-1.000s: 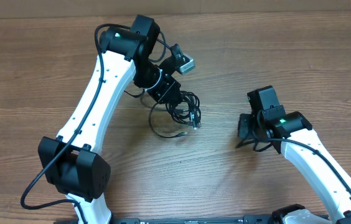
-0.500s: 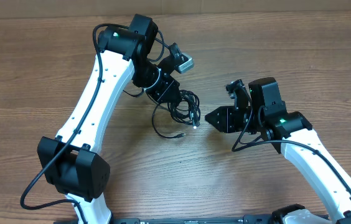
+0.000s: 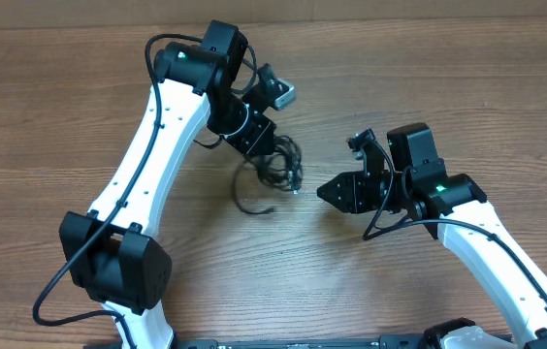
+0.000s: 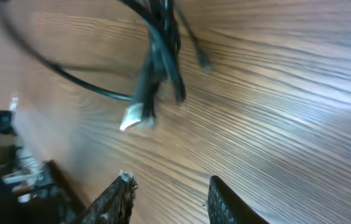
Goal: Untangle cables
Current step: 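Pull the right gripper away, leaving cables hanging from the left gripper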
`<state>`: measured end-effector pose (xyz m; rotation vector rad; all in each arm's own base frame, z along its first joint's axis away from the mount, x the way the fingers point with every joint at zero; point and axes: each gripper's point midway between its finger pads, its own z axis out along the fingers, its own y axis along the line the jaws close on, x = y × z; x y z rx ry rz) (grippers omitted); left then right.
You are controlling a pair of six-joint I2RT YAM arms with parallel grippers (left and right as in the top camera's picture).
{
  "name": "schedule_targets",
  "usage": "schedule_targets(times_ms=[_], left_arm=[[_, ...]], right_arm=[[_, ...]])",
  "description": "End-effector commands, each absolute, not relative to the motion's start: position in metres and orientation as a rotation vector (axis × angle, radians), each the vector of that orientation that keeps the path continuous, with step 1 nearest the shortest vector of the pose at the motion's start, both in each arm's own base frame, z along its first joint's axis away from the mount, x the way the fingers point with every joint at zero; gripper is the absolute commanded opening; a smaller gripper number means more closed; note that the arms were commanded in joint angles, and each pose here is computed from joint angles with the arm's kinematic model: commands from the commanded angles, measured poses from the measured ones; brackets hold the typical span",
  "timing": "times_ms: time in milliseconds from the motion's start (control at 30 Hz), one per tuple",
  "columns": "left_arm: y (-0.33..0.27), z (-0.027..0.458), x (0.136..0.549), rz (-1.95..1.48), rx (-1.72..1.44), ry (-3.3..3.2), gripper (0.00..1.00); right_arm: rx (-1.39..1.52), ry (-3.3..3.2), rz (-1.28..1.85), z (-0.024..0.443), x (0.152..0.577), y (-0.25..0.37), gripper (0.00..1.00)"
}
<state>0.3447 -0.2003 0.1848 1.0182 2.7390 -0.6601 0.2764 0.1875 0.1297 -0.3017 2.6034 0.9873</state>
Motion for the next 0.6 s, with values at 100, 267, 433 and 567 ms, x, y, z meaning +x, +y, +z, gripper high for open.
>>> schedule_targets(times_ms=[100, 267, 433, 567], left_arm=[[-0.184, 0.155, 0.344, -0.528, 0.874, 2.888, 0.9], [-0.185, 0.145, 0.348, -0.531, 0.797, 2.903, 0.92], [-0.186, 0.129, 0.349, -0.537, 0.718, 2.93, 0.91], [-0.193, 0.111, 0.344, -0.621, 0.689, 2.936, 0.93]], right_arm=[[-0.28, 2.635, 0.858, 0.122, 0.281, 0.175, 0.37], [-0.277, 2.635, 0.849, 0.122, 0.281, 0.174, 0.37], [-0.277, 2.635, 0.849, 0.122, 0.281, 0.174, 0.37], [-0.278, 2.634, 0.849, 0.122, 0.281, 0.175, 0.37]])
